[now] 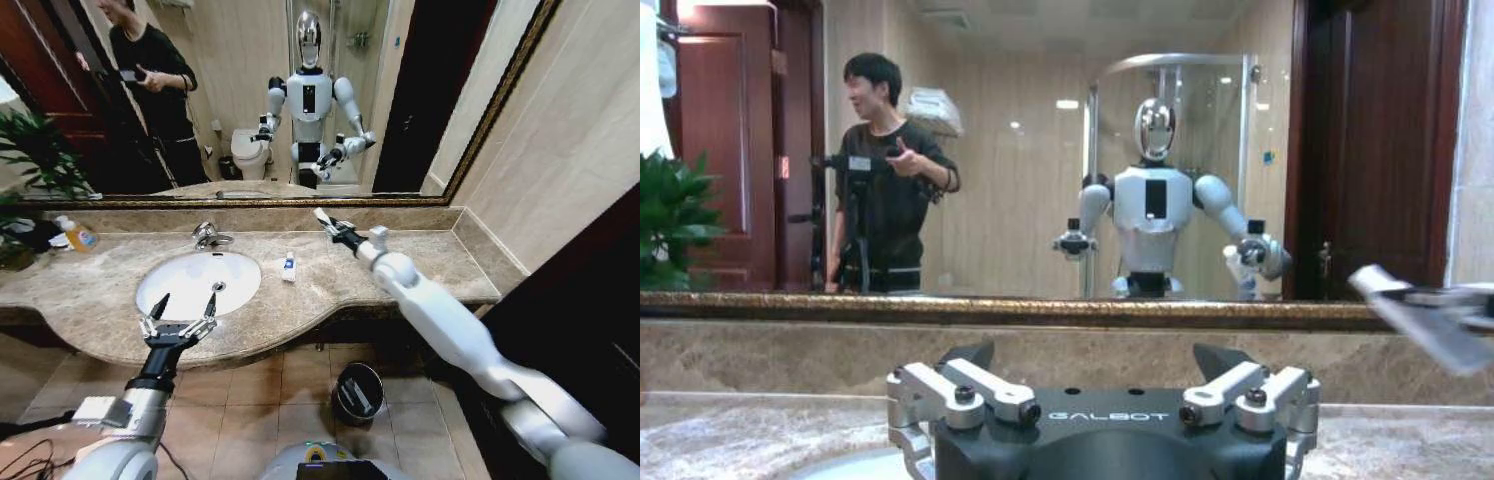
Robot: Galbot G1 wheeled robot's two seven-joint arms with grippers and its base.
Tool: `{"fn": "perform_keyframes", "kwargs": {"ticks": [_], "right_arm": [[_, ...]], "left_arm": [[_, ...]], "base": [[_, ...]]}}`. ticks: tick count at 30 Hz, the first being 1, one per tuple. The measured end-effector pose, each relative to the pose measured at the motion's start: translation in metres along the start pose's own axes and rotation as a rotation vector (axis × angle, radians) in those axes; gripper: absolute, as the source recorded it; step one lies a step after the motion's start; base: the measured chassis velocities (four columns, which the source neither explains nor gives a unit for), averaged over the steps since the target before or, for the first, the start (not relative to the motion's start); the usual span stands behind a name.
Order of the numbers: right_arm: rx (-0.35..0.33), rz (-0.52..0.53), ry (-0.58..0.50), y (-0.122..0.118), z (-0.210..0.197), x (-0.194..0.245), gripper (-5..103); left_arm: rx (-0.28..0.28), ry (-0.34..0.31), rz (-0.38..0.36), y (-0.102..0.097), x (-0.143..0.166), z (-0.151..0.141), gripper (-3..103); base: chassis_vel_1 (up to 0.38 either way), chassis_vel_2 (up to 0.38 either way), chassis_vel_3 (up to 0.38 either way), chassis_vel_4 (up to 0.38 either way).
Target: Pick up the trash from the sink and place it in the trash bin.
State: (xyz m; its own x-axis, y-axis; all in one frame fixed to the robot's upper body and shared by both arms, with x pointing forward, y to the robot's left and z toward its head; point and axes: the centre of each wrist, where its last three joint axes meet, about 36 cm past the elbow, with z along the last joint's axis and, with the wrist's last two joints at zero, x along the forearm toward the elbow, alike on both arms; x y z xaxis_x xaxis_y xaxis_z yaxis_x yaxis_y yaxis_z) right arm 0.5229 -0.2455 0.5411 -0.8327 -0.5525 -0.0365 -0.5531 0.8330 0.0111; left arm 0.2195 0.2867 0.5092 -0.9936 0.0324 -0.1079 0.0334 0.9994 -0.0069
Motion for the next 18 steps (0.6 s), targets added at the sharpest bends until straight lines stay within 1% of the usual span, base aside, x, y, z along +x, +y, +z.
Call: {"fn": "perform_keyframes", "kwargs": {"ticks": [2,3,5,7,10,12,14,15,17,18], "right_arm": [[-0.002,0.009,0.009,0.0,-0.003,0.042,22],[-0.002,0.009,0.009,0.0,-0.003,0.042,22],[-0.01,0.018,0.033,0.004,0.003,0.071,22],[-0.026,0.019,0.062,0.019,0.013,0.096,22],[-0.031,0.03,0.069,0.029,0.014,0.105,22],[-0.039,0.057,0.069,0.042,0.011,0.117,22],[-0.043,0.061,0.068,0.046,0.009,0.12,22],[-0.052,0.06,0.066,0.055,0.008,0.126,22],[-0.057,0.055,0.066,0.059,0.008,0.128,22],[-0.068,0.041,0.068,0.068,0.009,0.131,22]], "left_arm": [[0.0,0.0,0.0,0.0,0.0,0.0,100],[0.0,0.0,0.0,0.0,0.0,0.0,100],[0.0,0.0,0.0,0.0,0.0,0.0,100],[0.0,0.0,0.001,0.0,0.0,0.0,100],[0.0,0.0,0.0,0.0,0.0,0.0,100],[0.0,0.0,0.0,0.0,0.0,0.0,100],[0.0,0.0,0.0,0.0,0.0,0.0,100],[0.0,0.0,0.0,0.0,0.0,0.0,100],[0.0,0.0,0.0,0.0,0.0,0.0,100],[0.0,0.0,0.0,0.0,0.0,0.0,100]], "base": [[0.0,0.0,0.0,0.0],[0.0,0.0,0.0,0.0],[0.0,0.0,0.0,0.0],[0.0,0.0,0.0,0.0],[0.0,0.0,0.0,0.0],[0.0,0.0,0.0,0.0],[0.0,0.0,0.0,0.0],[0.0,0.0,0.0,0.0],[0.0,0.0,0.0,0.0],[0.0,0.0,0.0,0.0]]}}
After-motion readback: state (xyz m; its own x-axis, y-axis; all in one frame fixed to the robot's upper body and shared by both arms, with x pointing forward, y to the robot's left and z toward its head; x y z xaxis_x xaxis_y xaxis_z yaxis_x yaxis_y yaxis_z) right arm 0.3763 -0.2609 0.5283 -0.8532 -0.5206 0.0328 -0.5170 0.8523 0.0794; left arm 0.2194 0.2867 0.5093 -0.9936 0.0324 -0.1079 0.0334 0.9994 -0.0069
